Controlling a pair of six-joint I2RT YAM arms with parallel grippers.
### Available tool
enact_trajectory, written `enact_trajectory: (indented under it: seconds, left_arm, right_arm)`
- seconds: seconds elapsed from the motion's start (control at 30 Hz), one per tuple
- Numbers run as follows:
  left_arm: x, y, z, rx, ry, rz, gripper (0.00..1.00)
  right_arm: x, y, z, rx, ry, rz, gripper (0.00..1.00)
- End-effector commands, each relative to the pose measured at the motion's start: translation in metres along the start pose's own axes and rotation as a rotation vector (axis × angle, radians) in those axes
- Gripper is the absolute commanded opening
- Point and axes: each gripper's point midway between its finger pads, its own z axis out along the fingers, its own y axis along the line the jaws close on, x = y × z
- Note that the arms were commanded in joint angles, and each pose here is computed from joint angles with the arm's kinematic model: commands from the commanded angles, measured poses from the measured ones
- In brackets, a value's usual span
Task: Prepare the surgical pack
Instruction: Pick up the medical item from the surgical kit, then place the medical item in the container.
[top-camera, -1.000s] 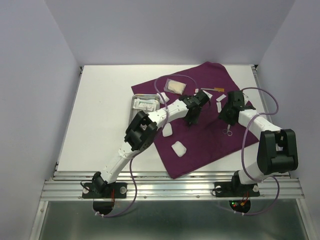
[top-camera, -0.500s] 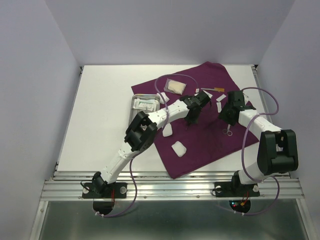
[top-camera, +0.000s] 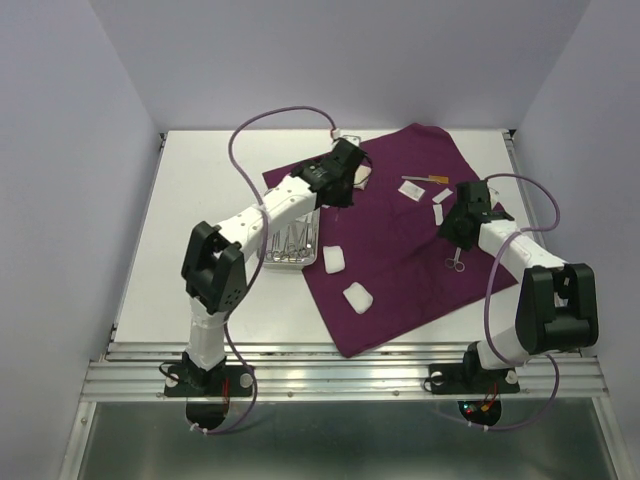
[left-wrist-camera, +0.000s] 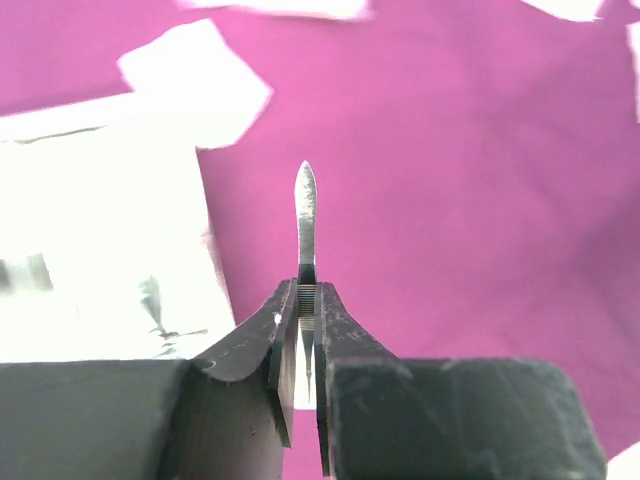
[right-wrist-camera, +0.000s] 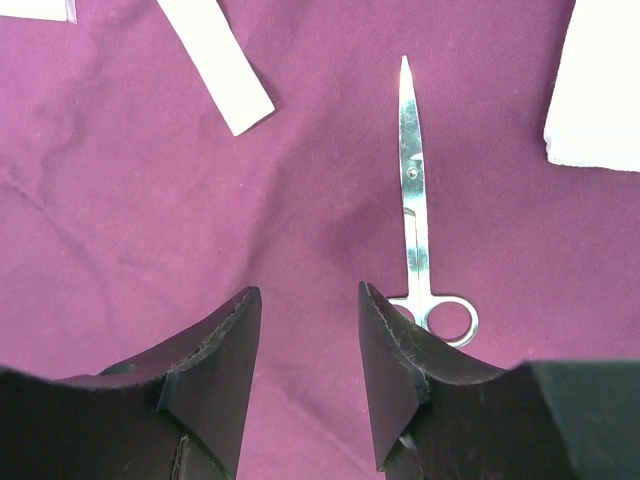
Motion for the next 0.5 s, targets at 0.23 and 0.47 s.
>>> enact_trajectory:
  seconds: [0.23, 0.47]
  left_arm:
    - [0.059, 0.131, 0.003, -0.278, 0.080, -0.037, 0.07]
    - [0.105, 0.174, 0.013, -0.409, 0.179, -0.026, 0.08]
  right_arm:
    - [-0.011, 0.005, -0.006, -0.018, -0.030, -0.007, 0.49]
    - [-0.009, 0.003, -0.007, -0.011, -0.028, -0.009, 0.50]
